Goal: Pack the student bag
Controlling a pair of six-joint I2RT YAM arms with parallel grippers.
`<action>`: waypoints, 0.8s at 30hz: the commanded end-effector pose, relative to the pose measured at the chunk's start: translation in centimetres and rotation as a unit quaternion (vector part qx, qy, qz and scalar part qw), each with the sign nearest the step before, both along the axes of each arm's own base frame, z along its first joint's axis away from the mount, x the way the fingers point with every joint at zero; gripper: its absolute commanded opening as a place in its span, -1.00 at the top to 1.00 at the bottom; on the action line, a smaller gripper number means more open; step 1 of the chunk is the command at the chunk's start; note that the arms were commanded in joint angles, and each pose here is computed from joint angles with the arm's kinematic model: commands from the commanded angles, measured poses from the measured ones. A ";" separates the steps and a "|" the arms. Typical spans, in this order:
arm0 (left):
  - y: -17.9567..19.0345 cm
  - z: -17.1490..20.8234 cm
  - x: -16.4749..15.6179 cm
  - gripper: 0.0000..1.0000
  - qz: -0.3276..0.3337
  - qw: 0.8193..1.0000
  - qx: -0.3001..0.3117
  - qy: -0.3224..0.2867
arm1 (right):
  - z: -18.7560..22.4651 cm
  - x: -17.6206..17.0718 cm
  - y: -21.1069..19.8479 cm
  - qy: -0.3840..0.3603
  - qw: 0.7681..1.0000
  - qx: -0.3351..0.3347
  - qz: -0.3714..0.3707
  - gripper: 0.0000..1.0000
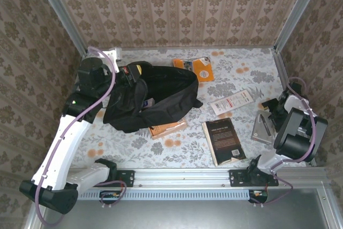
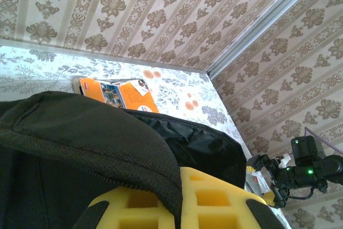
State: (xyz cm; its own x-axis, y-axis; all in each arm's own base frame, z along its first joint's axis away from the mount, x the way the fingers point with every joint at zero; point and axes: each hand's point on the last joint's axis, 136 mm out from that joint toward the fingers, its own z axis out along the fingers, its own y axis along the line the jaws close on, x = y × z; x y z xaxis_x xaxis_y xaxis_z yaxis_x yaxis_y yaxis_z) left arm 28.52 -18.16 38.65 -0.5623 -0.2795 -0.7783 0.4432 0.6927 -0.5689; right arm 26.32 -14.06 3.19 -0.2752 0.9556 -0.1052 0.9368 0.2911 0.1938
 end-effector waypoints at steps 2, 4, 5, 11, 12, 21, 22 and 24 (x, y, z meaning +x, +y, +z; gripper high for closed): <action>0.2 5.8 -1.0 1.00 -0.005 0.995 -0.015 -0.097 | -0.2 1.5 2.9 -0.043 0.998 0.055 0.010 -0.99; 0.1 5.9 -1.0 1.00 -0.006 0.995 -0.014 -0.100 | -0.2 1.8 4.4 -0.047 0.996 0.066 0.025 -0.99; 0.1 6.0 -1.0 1.00 -0.005 0.995 -0.014 -0.101 | -0.1 2.0 5.3 -0.048 0.996 0.070 0.036 -0.99; -0.1 5.9 -0.9 1.00 -0.008 0.995 -0.009 -0.102 | 1.3 2.9 8.7 -0.055 0.991 0.062 0.105 -0.99; -0.1 5.9 -1.0 1.00 -0.009 0.995 -0.009 -0.103 | 1.5 2.8 9.0 -0.052 0.990 0.059 0.114 -0.99; -0.2 6.2 -1.3 1.00 -0.012 0.994 -0.007 -0.109 | 1.7 0.3 8.8 0.057 0.974 -0.022 0.217 -0.99; -0.2 6.1 -1.3 1.00 -0.013 0.994 -0.006 -0.110 | 1.4 0.0 9.0 0.060 0.974 -0.018 0.218 -0.99; -0.2 6.2 -1.3 1.00 -0.012 0.994 -0.007 -0.112 | 0.8 -0.4 9.8 0.059 0.975 0.004 0.216 -0.99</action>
State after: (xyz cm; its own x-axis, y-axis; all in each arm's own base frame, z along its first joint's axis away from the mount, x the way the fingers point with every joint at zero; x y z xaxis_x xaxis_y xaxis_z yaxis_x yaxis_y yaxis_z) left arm 28.04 -18.51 38.57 -0.5550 -0.2361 -0.7977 0.4640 0.7080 -0.5323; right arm 28.21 -4.33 4.98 -0.6356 0.7663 -0.0937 0.7481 0.6414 0.1704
